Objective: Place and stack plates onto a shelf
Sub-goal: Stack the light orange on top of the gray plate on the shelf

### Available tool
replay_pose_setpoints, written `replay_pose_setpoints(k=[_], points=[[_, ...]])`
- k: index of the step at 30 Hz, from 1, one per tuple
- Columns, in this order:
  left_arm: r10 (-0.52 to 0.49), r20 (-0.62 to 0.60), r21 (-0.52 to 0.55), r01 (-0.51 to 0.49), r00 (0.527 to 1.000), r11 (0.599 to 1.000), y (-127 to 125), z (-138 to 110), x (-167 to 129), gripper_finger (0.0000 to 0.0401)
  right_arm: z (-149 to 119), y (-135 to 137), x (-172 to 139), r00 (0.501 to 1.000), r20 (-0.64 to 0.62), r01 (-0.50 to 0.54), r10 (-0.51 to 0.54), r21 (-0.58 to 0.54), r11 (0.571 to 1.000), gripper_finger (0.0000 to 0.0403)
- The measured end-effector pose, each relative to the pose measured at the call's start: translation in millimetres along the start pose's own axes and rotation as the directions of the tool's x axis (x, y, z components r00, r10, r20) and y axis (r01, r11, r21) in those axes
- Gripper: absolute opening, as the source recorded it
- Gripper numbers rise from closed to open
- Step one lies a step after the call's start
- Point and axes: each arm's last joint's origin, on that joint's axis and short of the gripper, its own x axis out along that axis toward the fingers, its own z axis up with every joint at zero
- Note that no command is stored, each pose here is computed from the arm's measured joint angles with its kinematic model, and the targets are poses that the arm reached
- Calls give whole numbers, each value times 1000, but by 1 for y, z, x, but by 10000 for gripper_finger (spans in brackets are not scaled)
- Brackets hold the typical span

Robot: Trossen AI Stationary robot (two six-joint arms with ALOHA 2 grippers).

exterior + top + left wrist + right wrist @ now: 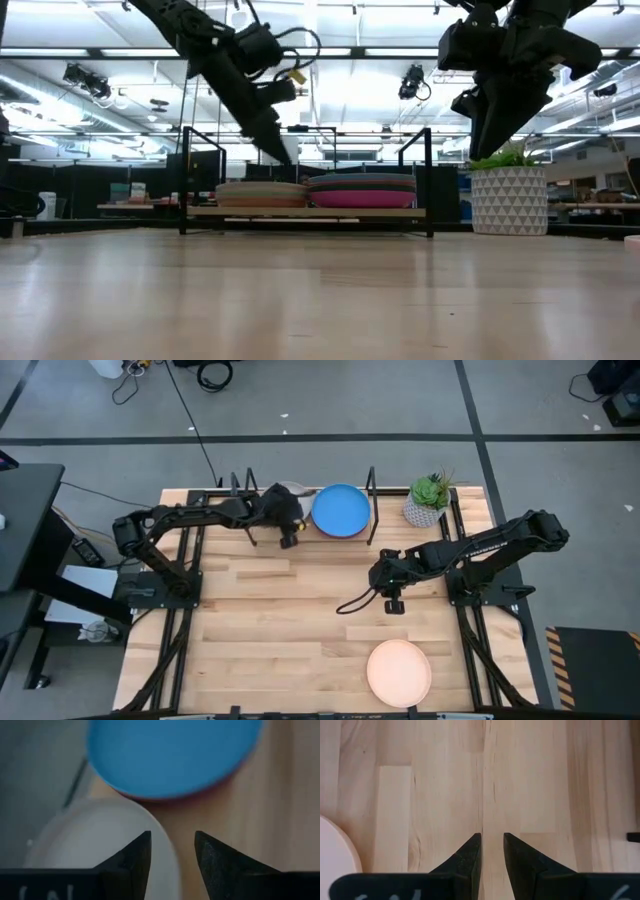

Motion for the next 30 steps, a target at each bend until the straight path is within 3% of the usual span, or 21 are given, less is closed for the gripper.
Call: replay_pose_setpoints(k=[5, 10, 20, 23, 30], points=[[42, 31, -11, -42, 999, 999, 1, 1, 21, 144, 0, 2, 0, 1000, 6, -4, 4, 1, 1000, 89], [52, -52, 8, -52, 997, 999, -5, -12, 43, 142, 0, 7, 0, 1000, 9, -12, 13, -20, 1000, 89], [101, 39, -5, -100, 994, 995, 1, 3, 17, 142, 0, 8, -1, 1000, 10, -13, 13, -26, 1000, 89], [152, 5, -3, -152, 988, 988, 1, 0, 24, 142, 0, 8, -1, 1000, 16, -14, 15, -26, 1000, 89], [153, -62, 17, -152, 986, 988, -5, -11, 48, 142, 0, 11, -1, 1000, 19, -19, 20, -35, 999, 89]])
